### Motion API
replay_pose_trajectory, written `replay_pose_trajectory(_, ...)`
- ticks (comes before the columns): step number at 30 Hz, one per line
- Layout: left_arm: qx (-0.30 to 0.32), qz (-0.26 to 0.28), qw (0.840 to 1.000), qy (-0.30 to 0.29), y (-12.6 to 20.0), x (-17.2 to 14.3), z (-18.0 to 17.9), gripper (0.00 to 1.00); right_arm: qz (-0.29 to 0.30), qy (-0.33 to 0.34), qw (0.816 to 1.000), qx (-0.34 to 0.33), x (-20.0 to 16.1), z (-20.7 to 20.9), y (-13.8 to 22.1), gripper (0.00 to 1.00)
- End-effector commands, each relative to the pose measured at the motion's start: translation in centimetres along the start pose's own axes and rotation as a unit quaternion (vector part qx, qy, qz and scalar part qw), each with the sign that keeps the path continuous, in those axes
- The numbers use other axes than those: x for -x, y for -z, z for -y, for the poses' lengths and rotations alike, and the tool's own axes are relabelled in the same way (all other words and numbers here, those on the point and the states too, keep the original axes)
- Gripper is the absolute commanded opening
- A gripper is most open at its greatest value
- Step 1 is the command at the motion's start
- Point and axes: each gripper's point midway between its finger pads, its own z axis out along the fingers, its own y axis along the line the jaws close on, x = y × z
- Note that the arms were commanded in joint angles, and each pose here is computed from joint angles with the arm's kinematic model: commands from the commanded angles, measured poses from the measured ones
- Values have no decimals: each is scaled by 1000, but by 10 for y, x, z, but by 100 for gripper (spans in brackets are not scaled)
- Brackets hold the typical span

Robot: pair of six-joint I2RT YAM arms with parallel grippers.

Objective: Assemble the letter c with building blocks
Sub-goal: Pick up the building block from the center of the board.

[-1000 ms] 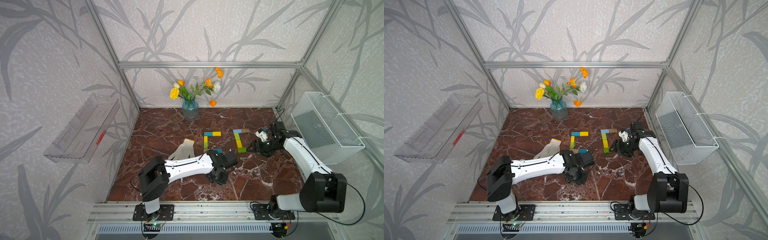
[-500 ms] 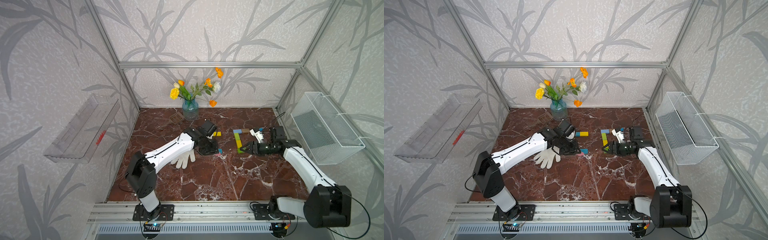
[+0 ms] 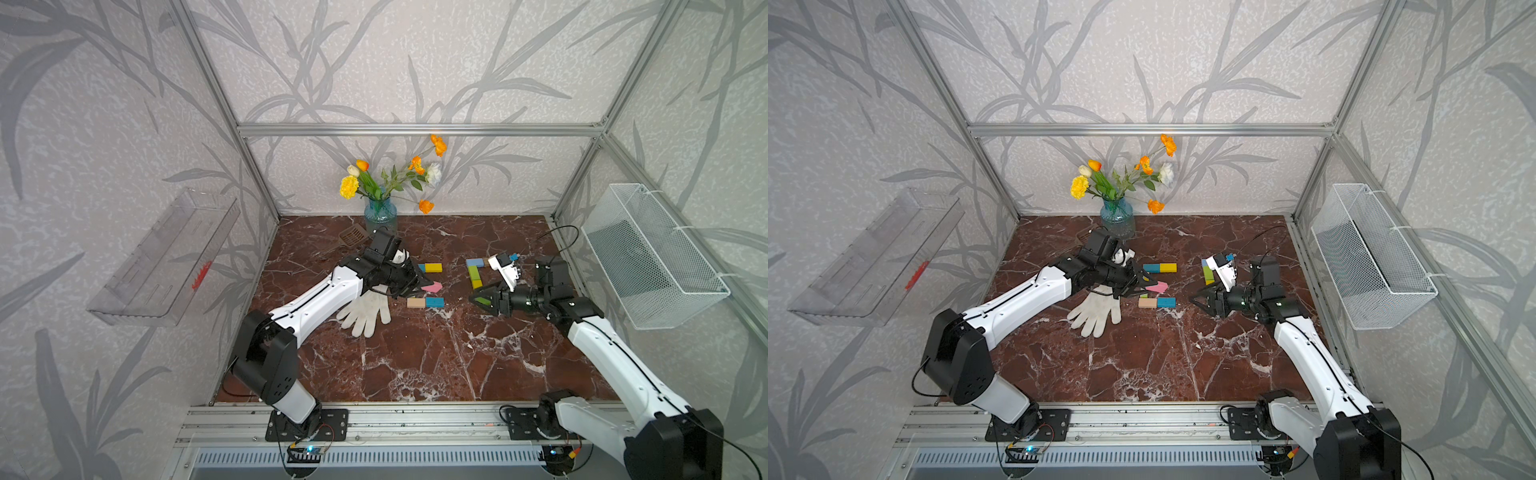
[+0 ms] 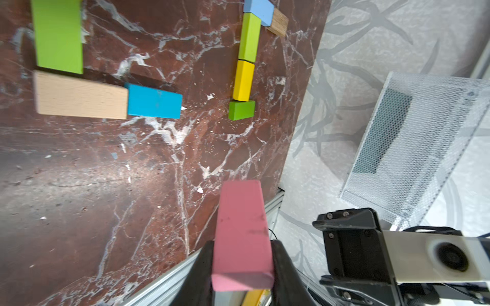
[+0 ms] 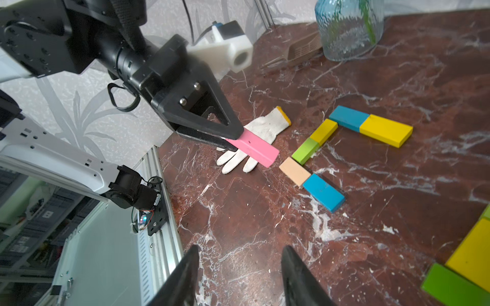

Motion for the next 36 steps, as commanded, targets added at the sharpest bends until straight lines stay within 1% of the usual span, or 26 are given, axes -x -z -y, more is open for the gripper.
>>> replay_pose_trajectory(1, -74, -26, 997, -11, 19, -10, 39, 25, 20, 69, 997, 27, 9, -13, -1, 51)
replay_pose_trajectory(7, -111, -63, 992, -13, 23, -18, 55, 26, 16, 52, 996, 72, 14, -21, -5, 54)
replay_pose_trajectory(13, -179, -84, 980, 0, 22, -17, 76, 26, 15, 49, 995, 82, 17, -20, -7, 58)
replay_pose_trajectory(14, -185, -85, 979, 4, 21, -17, 77, 26, 16, 52, 995, 81, 17, -20, -7, 60)
replay_pose_trajectory(24, -206, -103, 973, 3, 25, -21, 88, 27, 27, 67, 994, 81, 27, -19, -8, 60)
replay_pose_trajectory(33, -213, -107, 971, 3, 27, -24, 94, 27, 41, 70, 994, 67, 44, -11, -11, 70)
replay_pose_trajectory(36, -212, -109, 971, 5, 26, -25, 92, 26, 43, 71, 994, 65, 50, -7, -13, 71)
